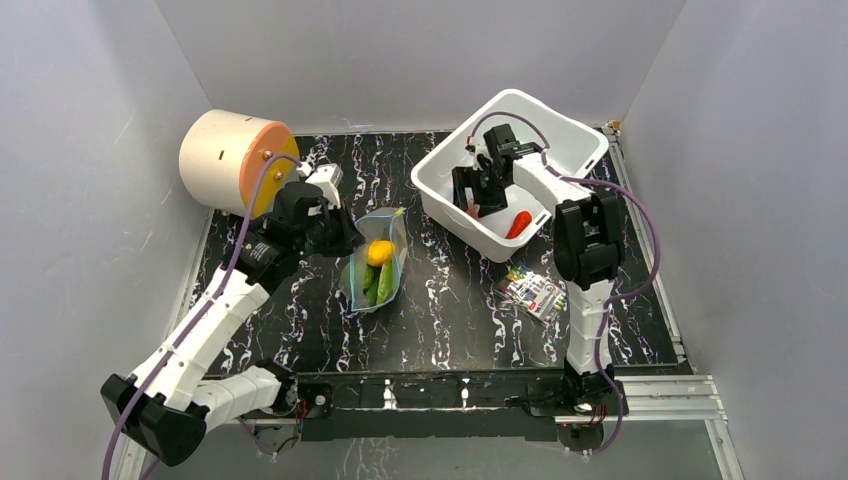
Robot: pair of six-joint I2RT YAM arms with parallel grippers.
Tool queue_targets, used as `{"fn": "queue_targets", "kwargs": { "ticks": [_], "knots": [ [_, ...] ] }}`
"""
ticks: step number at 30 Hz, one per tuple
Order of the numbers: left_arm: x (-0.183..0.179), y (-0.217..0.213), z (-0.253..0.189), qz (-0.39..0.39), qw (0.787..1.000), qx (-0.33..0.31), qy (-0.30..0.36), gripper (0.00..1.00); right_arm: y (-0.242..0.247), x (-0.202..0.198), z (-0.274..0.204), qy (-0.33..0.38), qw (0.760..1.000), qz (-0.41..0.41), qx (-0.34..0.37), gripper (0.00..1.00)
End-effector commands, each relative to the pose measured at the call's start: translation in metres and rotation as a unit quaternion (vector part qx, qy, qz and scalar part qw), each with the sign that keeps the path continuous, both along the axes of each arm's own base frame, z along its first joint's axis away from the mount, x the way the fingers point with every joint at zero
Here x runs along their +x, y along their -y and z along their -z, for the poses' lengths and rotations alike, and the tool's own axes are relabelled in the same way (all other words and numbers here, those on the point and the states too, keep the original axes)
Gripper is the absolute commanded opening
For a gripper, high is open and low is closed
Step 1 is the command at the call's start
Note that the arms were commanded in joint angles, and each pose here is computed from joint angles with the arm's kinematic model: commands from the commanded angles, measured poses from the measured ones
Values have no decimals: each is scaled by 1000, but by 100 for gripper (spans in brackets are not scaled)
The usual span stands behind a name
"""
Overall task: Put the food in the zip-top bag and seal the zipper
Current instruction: Pick up the fake fruit from the bin.
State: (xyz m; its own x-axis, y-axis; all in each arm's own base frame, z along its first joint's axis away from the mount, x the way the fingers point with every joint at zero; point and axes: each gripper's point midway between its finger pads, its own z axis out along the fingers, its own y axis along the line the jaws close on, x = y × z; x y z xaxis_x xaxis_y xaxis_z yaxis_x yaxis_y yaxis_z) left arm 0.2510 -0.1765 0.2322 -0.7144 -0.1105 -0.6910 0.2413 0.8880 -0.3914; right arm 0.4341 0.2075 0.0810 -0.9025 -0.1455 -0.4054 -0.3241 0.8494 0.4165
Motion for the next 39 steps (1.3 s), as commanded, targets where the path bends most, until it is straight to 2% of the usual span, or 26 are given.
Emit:
{"fn": "queue_targets", "kwargs": {
  "ticks": [1, 10, 17, 21, 32, 39],
  "knots": [
    [-2, 3, -3, 5, 1000, -7, -3, 0, 7, -2, 0, -8, 999, -22, -28, 79],
    [-1, 6, -8, 3, 1000, -19, 2, 0, 36, 9, 18, 4, 993, 20, -112, 68],
    [-8, 1, 0, 0, 1000, -14, -11, 0, 66, 33, 8, 60, 977, 74, -188, 53],
    [-12, 1, 2, -4, 1000, -25, -9, 0, 80, 52, -2, 113, 964, 110, -216, 49],
    [-7, 2, 1, 2, 1000, -13, -7, 0, 88, 85, -19, 194, 944, 146, -224, 34],
    [-6, 2, 2, 0, 1000, -14, -10, 0, 86, 92, -34, 208, 942, 149, -218, 31]
  ]
}}
